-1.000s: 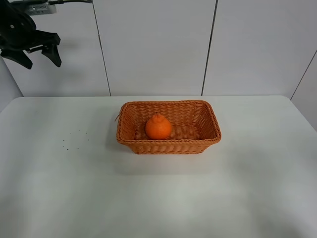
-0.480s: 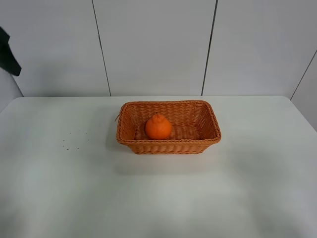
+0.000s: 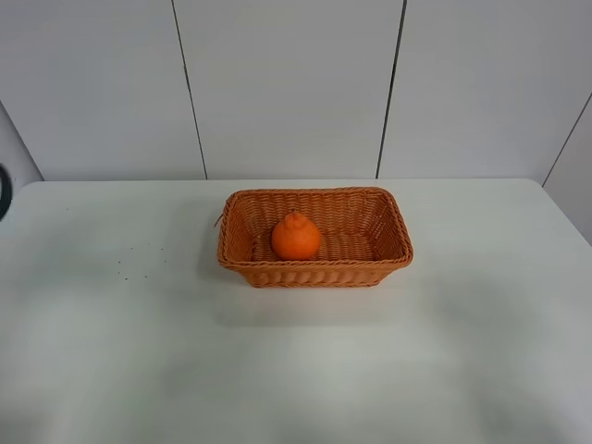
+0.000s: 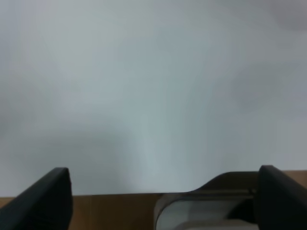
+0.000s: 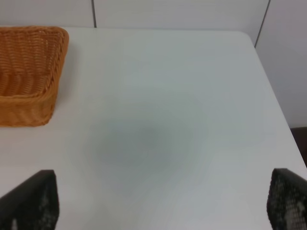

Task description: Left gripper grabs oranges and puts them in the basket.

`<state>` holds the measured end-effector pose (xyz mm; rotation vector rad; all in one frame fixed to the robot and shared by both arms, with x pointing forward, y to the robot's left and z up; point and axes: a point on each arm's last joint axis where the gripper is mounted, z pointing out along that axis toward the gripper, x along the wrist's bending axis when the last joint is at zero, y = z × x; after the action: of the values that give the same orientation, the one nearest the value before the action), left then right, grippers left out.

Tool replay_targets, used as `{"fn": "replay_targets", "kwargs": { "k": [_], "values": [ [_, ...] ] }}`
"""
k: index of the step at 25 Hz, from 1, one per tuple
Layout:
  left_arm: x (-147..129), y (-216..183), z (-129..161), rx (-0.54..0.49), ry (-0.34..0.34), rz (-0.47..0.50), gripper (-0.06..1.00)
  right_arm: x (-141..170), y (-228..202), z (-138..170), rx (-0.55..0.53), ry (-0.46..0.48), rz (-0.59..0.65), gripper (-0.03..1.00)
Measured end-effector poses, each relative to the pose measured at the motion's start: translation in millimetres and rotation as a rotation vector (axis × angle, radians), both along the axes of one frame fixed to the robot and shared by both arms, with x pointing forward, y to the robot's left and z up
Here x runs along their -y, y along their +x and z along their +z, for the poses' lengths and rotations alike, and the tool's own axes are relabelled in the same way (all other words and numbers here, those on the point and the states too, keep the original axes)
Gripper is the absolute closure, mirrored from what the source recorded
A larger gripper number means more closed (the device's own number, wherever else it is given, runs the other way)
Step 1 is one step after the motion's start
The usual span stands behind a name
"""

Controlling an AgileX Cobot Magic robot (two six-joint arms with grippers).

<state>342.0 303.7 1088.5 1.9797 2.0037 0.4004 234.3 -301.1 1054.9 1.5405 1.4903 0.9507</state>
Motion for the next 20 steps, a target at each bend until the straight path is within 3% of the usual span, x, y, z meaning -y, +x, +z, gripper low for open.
{"fn": "replay_targets", "kwargs": {
  "k": [8,20],
  "values": [
    [3,-62,-49,0.182,0.008,0.002,0.08,0,0,0,0.0,0.0,0.0,0.27],
    [5,-108,-47,0.53,0.023,0.007,0.09,0,0,0,0.0,0.0,0.0,0.27]
  ]
}}
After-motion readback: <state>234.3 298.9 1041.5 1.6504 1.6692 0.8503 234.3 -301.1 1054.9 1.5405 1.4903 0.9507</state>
